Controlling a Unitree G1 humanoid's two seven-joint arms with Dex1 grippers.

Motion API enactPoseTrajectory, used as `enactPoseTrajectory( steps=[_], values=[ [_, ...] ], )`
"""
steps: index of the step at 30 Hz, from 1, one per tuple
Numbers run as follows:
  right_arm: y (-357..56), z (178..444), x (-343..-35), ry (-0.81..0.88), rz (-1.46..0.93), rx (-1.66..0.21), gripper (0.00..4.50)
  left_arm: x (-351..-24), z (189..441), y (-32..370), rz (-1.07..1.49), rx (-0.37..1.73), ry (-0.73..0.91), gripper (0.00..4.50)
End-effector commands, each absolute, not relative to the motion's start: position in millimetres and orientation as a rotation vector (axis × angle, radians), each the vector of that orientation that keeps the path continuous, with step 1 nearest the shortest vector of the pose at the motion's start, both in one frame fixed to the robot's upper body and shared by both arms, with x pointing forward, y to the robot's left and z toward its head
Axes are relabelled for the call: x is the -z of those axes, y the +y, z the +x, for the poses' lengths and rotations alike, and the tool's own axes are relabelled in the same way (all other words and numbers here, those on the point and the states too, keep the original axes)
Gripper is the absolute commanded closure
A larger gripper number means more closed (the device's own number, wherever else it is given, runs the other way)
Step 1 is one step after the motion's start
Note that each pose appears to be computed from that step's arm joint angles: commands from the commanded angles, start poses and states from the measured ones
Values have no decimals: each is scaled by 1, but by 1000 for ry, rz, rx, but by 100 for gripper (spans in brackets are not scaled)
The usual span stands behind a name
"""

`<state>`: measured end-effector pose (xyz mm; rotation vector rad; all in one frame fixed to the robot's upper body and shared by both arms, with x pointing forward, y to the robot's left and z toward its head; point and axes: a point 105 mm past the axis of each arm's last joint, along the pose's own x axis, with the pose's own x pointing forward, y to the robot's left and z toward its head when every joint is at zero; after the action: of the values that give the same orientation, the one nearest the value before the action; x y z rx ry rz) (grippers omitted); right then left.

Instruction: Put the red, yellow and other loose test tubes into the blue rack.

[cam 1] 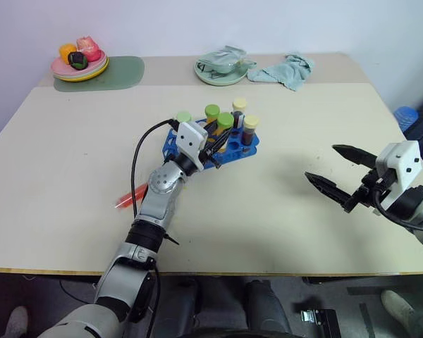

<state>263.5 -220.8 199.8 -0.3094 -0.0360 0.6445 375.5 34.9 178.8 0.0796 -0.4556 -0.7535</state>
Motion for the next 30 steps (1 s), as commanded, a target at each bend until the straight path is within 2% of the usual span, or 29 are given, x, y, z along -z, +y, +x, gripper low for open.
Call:
enactPoseTrajectory(
  steps=[1,9,17,20,24,26,30],
  values=[
    [-220,255,-211,-82,-328,-654,0,-182,374,36,84,750,-475,367],
    [-223,240,-208,-65,-291,-709,0,-180,377,41,92,741,-468,367],
    [-219,241,-214,-82,-291,-727,0,-181,380,41,71,760,-461,367],
    [-216,243,-215,-83,-294,-728,0,-184,381,44,51,752,-469,234],
    [-213,244,-217,-86,-294,-730,0,-186,381,46,51,739,-474,30],
    [-210,246,-218,-89,-294,-733,0,-192,379,49,48,731,-495,30],
    [-208,250,-218,-94,-289,-747,0,-234,363,70,-46,719,-559,30]
  ],
)
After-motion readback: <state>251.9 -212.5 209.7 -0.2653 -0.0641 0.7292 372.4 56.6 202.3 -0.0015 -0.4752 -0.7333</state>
